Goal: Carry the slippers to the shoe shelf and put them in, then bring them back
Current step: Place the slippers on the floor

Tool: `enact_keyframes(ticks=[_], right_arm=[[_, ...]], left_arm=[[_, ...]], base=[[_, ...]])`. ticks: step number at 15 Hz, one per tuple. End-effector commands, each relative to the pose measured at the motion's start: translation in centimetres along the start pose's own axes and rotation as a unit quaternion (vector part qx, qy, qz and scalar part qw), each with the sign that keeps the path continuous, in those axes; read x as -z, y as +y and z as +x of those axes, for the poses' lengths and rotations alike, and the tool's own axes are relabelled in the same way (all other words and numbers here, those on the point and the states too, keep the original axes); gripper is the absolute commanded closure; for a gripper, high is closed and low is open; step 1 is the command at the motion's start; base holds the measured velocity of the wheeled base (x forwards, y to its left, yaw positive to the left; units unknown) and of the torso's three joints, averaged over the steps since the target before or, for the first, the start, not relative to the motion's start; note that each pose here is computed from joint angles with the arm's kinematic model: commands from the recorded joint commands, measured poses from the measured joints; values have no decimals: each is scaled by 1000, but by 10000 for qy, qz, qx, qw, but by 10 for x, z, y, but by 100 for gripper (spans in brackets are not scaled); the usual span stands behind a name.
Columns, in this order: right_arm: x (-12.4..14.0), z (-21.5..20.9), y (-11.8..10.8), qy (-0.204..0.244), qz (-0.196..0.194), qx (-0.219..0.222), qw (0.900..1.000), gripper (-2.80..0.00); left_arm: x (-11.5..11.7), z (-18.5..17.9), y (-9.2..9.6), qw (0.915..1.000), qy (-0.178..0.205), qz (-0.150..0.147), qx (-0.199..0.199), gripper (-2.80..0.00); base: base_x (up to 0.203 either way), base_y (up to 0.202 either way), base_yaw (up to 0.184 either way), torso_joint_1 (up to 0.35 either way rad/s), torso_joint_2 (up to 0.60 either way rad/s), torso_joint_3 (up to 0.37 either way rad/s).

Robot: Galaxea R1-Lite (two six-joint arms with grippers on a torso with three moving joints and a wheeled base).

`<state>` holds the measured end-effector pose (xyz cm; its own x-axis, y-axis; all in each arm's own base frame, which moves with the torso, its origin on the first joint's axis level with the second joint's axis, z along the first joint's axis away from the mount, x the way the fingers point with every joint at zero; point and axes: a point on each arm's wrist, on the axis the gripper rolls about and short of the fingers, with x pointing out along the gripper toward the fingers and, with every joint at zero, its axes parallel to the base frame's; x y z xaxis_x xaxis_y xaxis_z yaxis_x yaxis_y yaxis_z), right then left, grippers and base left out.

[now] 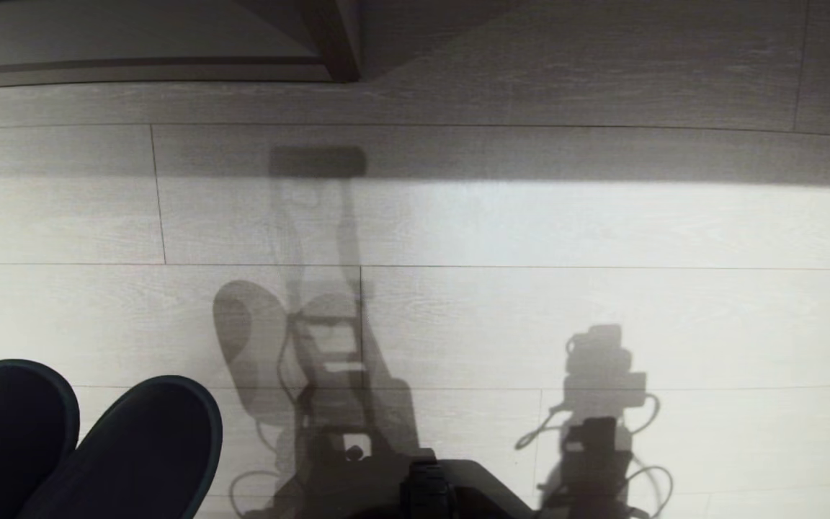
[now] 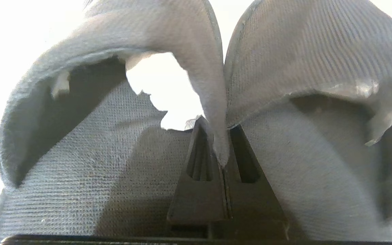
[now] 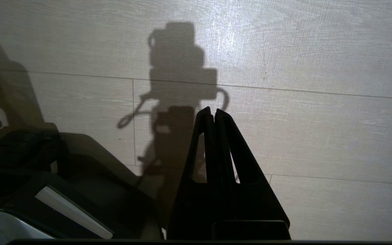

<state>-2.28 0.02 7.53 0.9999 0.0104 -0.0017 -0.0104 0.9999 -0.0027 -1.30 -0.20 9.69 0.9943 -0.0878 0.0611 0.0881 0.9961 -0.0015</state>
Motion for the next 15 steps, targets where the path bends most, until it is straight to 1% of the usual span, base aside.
enact_keyframes(ticks=[1,2,3,6,7,12,15], right_arm=[[0,0,0,-9,-2,-8,10000,0],[0,0,0,-9,-2,-3,10000,0],[0,0,0,-9,-2,-9,10000,0],[0,0,0,-9,-2,-8,10000,0],[0,0,0,-1,-2,-8,10000,0],[0,0,0,-9,-2,-2,10000,0],[0,0,0,-9,-2,-2,10000,0]], left_arm=[[2,-1,1,9999,34,2,-169,0],[6,-1,1,9992,211,-2,-334,0],[8,-2,2,9986,327,33,-408,0],[14,-2,2,9972,604,140,-425,0],[18,-3,2,9959,785,149,-414,0],[18,-4,2,9965,724,145,-400,0],[19,-7,1,9976,540,155,-410,0]], base=[[0,0,0,0,0,0],[0,0,0,0,0,0],[0,0,0,0,0,0],[0,0,0,0,0,0],[0,0,0,0,0,0],[0,0,0,0,0,0],[0,0,0,0,0,0]])
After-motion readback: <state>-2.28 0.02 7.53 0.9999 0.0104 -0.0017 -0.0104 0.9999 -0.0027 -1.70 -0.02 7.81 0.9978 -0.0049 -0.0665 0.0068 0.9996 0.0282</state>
